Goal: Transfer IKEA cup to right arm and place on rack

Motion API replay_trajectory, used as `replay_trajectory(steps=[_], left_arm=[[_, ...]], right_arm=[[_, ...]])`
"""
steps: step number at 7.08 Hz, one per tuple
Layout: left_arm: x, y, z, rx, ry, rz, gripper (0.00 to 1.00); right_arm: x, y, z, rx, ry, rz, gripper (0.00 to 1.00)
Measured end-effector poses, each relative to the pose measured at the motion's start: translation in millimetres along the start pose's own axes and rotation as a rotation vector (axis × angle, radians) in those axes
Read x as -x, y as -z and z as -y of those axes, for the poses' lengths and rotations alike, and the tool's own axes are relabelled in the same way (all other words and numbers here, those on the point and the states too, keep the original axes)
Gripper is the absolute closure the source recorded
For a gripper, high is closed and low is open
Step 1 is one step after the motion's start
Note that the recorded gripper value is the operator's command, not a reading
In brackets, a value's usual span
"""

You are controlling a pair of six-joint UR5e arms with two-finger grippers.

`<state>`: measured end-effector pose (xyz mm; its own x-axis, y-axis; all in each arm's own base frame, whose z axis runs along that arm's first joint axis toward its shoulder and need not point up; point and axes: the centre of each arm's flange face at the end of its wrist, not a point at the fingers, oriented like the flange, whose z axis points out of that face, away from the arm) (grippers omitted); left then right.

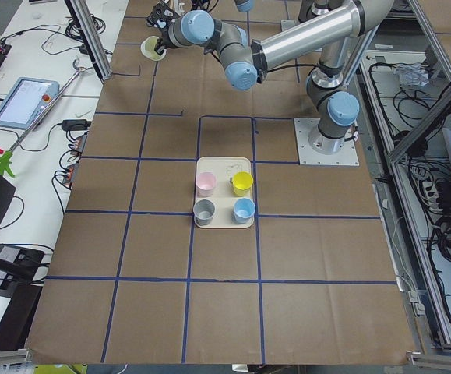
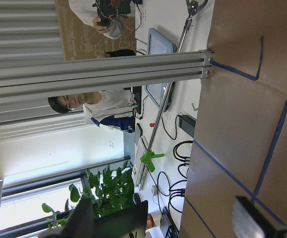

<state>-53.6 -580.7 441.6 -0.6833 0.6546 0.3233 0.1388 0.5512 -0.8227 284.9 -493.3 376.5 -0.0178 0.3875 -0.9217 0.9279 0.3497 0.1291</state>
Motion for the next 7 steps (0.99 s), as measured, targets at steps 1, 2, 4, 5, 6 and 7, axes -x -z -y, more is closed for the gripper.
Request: replay_trajectory(steps=[1,2,4,5,6,7], left_arm=[[-8,-7,-12,-0.050,-0.040,-0.047,0.96],[-17,-10,-26,-0.087,-0.075,-0.079,0.96],[-43,-20,-66,-0.148,-0.153,-0.129,0.96],[-53,-26,-81,-0.162,-0.183,-0.141,0.96],[-64,-32,-89,-0.167,-0.209,-0.154,0.96],[-76,-39,-95,-0.170,-0.234,-0.168,0.96]], right_arm=[[-1,-1,-6,0.035,-0.035,-0.018,0.00],[-2,-2,-9,0.060,-0.059,-0.032,0.00],[1,-3,-13,0.078,-0.071,-0.036,0.00],[2,-5,-13,0.081,-0.073,-0.040,0.00],[-1,-9,-16,0.086,-0.075,-0.050,0.00],[-5,-12,-21,0.094,-0.075,-0.061,0.00]])
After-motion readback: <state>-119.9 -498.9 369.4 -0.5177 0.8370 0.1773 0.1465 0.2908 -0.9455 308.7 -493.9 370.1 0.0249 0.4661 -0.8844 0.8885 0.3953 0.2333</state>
